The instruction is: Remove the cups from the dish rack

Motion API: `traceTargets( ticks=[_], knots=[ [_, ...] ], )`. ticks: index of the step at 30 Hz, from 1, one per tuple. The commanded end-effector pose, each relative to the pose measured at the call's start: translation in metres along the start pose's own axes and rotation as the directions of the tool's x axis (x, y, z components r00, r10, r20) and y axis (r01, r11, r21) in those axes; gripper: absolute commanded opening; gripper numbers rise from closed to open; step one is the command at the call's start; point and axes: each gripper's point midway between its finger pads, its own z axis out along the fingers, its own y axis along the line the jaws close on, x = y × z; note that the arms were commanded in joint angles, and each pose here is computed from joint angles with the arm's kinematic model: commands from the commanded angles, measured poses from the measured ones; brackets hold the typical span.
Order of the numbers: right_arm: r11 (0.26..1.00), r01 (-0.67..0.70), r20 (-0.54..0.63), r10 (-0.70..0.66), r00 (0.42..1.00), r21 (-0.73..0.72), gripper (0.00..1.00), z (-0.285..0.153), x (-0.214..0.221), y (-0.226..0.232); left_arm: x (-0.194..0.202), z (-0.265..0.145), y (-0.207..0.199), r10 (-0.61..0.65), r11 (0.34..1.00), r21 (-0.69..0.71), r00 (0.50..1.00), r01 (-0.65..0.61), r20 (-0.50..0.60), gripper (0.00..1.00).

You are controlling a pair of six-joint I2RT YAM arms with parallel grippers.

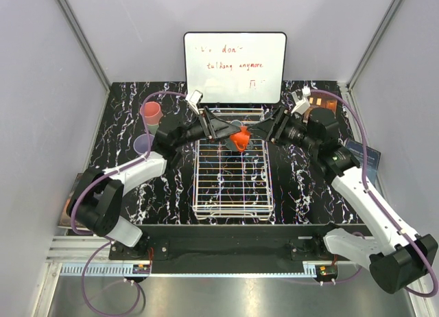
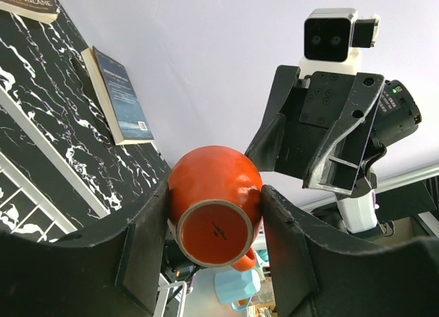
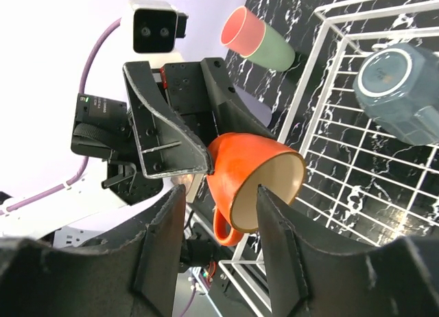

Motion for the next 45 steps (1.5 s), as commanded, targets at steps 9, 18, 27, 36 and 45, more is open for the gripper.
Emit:
traceTargets(
  ticks=[9,18,27,36,45],
  knots=[
    [0.993,-0.036,-0.043,0.031,0.999,-0.114,0.51,0.013,-0.001,0.018,-0.003,0.006,-0.053,0.117,0.985,0.131,0.993,-0.116,-0.002,0.00],
    [0.992,-0.063,-0.067,0.056,0.996,-0.108,0.26,0.017,0.005,0.012,0.005,0.009,-0.051,0.106,0.986,0.127,0.994,-0.104,-0.012,0.00],
    [0.994,-0.029,-0.048,0.024,0.999,-0.107,0.00,0.004,0.006,0.016,0.004,0.010,-0.043,0.104,0.990,0.093,0.995,-0.103,-0.006,0.00],
    [0.986,0.112,0.046,-0.119,0.992,0.123,0.00,-0.027,-0.016,-0.001,-0.029,0.002,0.000,0.091,0.988,-0.126,0.995,-0.085,0.044,0.12],
    [0.548,0.198,-0.044,-0.281,0.959,0.813,0.00,-0.063,-0.070,-0.129,-0.064,-0.027,0.038,0.209,0.864,-0.479,0.976,-0.153,0.064,0.37]
  ],
)
